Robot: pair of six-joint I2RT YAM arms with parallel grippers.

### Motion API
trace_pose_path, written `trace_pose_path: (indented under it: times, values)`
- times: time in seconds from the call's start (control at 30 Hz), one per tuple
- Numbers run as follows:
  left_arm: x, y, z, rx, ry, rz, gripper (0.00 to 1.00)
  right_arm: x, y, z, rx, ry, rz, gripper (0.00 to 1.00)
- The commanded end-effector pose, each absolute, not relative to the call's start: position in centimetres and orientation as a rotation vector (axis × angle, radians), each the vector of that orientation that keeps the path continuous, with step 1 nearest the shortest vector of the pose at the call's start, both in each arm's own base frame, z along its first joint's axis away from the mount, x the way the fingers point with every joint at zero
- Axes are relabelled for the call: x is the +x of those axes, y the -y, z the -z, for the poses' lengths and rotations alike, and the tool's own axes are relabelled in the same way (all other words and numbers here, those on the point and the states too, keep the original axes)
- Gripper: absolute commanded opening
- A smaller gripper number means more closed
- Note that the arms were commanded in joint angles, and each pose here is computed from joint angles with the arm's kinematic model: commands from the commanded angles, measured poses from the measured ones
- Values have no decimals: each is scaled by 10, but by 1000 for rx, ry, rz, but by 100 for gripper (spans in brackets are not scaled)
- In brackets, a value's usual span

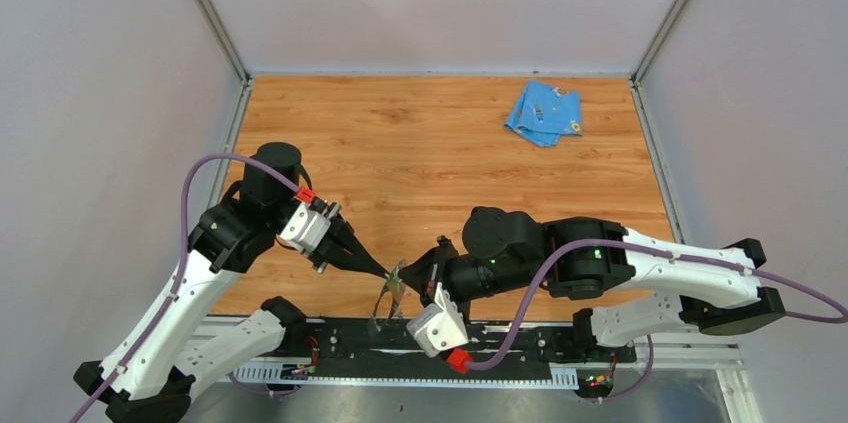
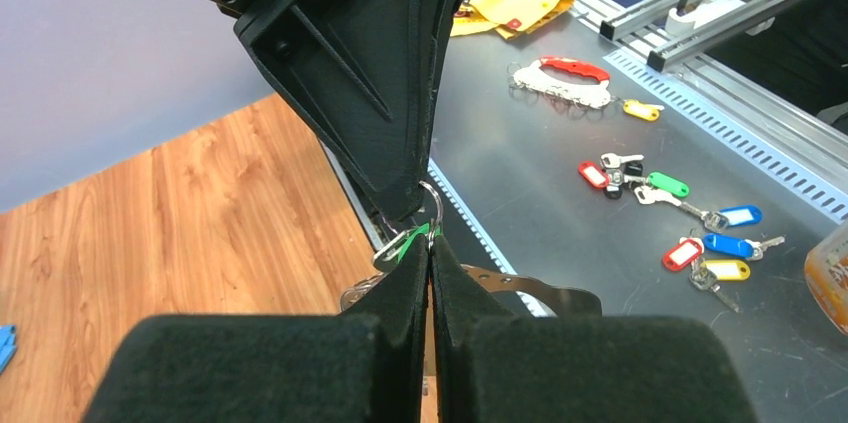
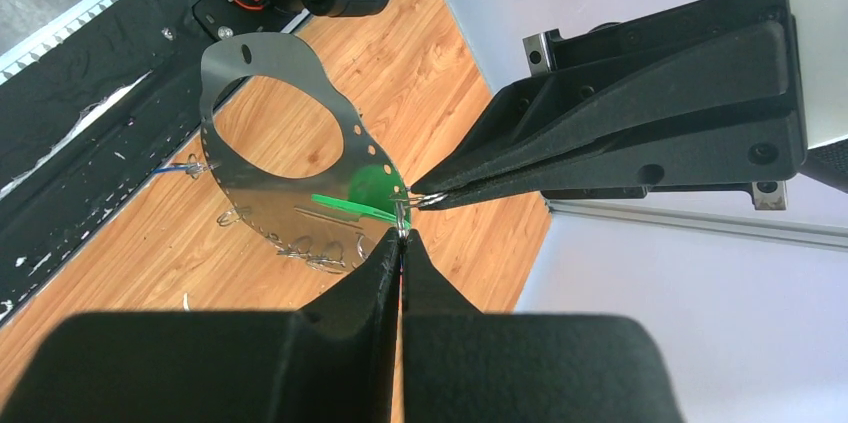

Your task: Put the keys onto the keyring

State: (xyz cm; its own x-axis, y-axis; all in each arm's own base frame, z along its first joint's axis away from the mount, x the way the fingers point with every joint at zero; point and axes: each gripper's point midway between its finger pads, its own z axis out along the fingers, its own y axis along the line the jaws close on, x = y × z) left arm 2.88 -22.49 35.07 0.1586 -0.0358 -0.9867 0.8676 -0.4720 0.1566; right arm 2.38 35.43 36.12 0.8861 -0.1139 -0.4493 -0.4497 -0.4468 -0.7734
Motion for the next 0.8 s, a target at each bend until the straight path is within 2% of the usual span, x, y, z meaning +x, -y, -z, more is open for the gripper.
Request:
trace_pose_path:
  times: [0.0, 0.77]
  values:
    - [28, 225, -357, 1646, -768, 1385, 0, 23, -360, -366, -1988, -410, -404, 0]
    - [29, 225, -356, 1644, -772, 1364, 0, 40, -368, -374, -1925, -506, -337, 0]
